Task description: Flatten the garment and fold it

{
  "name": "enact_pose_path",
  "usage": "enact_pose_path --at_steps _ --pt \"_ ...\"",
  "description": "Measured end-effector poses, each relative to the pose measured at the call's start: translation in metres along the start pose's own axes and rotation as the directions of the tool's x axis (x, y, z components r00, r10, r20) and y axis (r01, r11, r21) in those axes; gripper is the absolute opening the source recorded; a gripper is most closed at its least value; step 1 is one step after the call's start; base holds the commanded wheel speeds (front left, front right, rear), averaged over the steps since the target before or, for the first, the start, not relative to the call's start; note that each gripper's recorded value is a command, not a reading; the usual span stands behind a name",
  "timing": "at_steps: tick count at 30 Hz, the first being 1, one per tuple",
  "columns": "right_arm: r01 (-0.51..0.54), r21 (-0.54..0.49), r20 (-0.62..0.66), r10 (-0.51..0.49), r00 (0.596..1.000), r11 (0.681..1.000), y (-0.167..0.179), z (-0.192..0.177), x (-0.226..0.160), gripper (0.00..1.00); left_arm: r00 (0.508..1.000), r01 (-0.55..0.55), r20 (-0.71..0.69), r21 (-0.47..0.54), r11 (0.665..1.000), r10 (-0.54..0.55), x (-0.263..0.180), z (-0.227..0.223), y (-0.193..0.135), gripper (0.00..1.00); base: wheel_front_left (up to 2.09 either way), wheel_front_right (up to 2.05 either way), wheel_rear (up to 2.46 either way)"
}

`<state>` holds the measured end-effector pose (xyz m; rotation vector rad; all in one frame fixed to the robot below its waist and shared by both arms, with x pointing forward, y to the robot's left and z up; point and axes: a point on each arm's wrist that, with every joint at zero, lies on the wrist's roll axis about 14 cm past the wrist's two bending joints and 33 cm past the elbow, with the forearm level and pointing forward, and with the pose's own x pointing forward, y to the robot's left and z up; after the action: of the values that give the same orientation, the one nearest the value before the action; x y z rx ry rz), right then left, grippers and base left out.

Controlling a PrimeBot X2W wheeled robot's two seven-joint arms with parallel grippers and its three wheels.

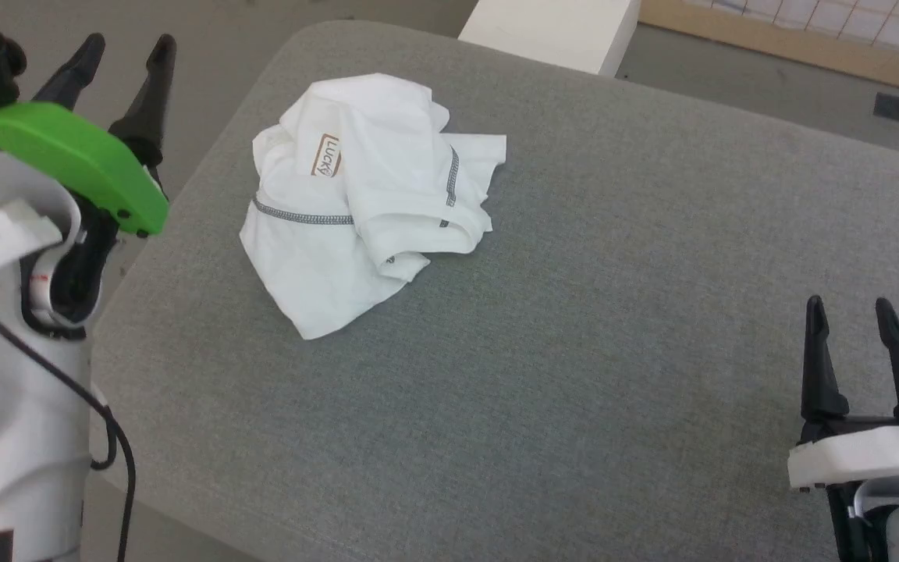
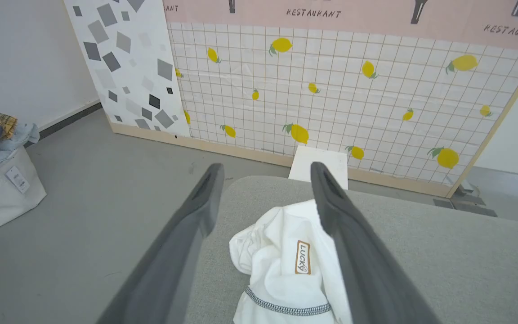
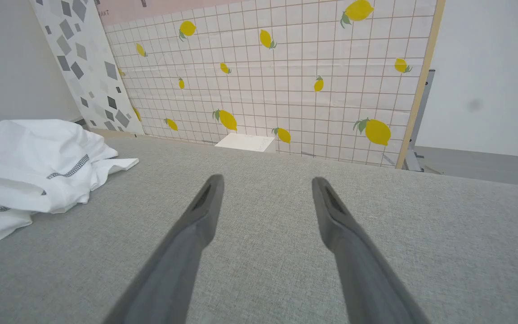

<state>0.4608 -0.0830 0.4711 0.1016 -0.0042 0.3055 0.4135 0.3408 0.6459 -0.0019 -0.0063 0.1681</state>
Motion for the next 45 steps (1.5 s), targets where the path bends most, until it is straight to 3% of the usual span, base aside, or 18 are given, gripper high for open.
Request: enact_pose_path --at_steps 5,9,17,24,29,33,37,40,41,42,43,45 --pt "-0.003 -0.002 -0.007 0.003 1.0 1.0 -0.001 -0.004 0.007 1.0 0.988 -0.038 -0.149 -0.015 0.999 0.035 0.023 -0.029 0.009 1.0 0.0 0.0 0.0" --pt "0.008 -0.004 -0.019 -0.008 1.0 1.0 -0.006 -0.008 0.01 1.0 0.955 -0.054 -0.294 -0.048 0.997 0.038 0.036 -0.061 0.01 1.0 0.0 0.0 0.0" --pt "0.037 -0.024 -0.028 -0.037 0.999 0.999 -0.021 -0.014 0.017 1.0 0.89 -0.069 -0.455 -0.072 0.995 0.028 0.059 -0.108 0.001 1.0 0.0 0.0 0.0" --pt "0.058 -0.05 -0.018 -0.059 0.998 0.997 -0.032 -0.015 0.026 1.0 0.79 -0.098 -0.613 -0.097 0.99 0.018 0.065 -0.172 -0.007 1.0 0.0 0.0 0.0" --pt "0.075 -0.059 -0.024 -0.076 0.997 0.995 -0.04 -0.019 0.028 1.0 0.662 -0.157 -0.749 -0.103 0.982 0.027 0.056 -0.221 -0.008 1.0 0.0 0.0 0.0" --pt "0.087 -0.071 -0.038 -0.089 0.995 0.994 -0.046 -0.024 0.027 1.0 0.624 -0.188 -0.78 -0.092 0.978 0.046 0.054 -0.239 -0.007 1.0 0.0 0.0 0.0" --pt "0.094 -0.074 -0.053 -0.098 0.994 0.993 -0.05 -0.029 0.027 1.0 0.533 -0.242 -0.844 -0.082 0.967 0.061 0.043 -0.265 -0.005 1.0 0.0 0.0 0.0" --pt "0.098 -0.075 -0.062 -0.103 0.993 0.992 -0.052 -0.033 0.027 1.0 0.53 -0.246 -0.846 -0.087 0.965 0.059 0.044 -0.271 -0.006 1.0 0.0 0.0 0.0" --pt "0.098 -0.075 -0.066 -0.103 0.992 0.992 -0.053 -0.034 0.027 1.0 0.534 -0.245 -0.844 -0.09 0.965 0.057 0.045 -0.273 -0.006 0.86 0.0 0.0 0.0" --pt "0.098 -0.077 -0.068 -0.103 0.992 0.992 -0.053 -0.035 0.027 1.0 0.542 -0.236 -0.839 -0.096 0.967 0.049 0.047 -0.274 -0.007 0.39 0.0 0.0 0.0" --pt "0.098 -0.08 -0.071 -0.104 0.992 0.992 -0.053 -0.036 0.027 1.0 0.551 -0.228 -0.833 -0.099 0.968 0.044 0.049 -0.275 -0.008 0.0 0.0 0.0 0.0" --pt "0.099 -0.081 -0.073 -0.105 0.992 0.992 -0.054 -0.038 0.027 1.0 0.553 -0.217 -0.832 -0.107 0.97 0.031 0.049 -0.279 -0.01 0.0 0.0 0.0 0.0"
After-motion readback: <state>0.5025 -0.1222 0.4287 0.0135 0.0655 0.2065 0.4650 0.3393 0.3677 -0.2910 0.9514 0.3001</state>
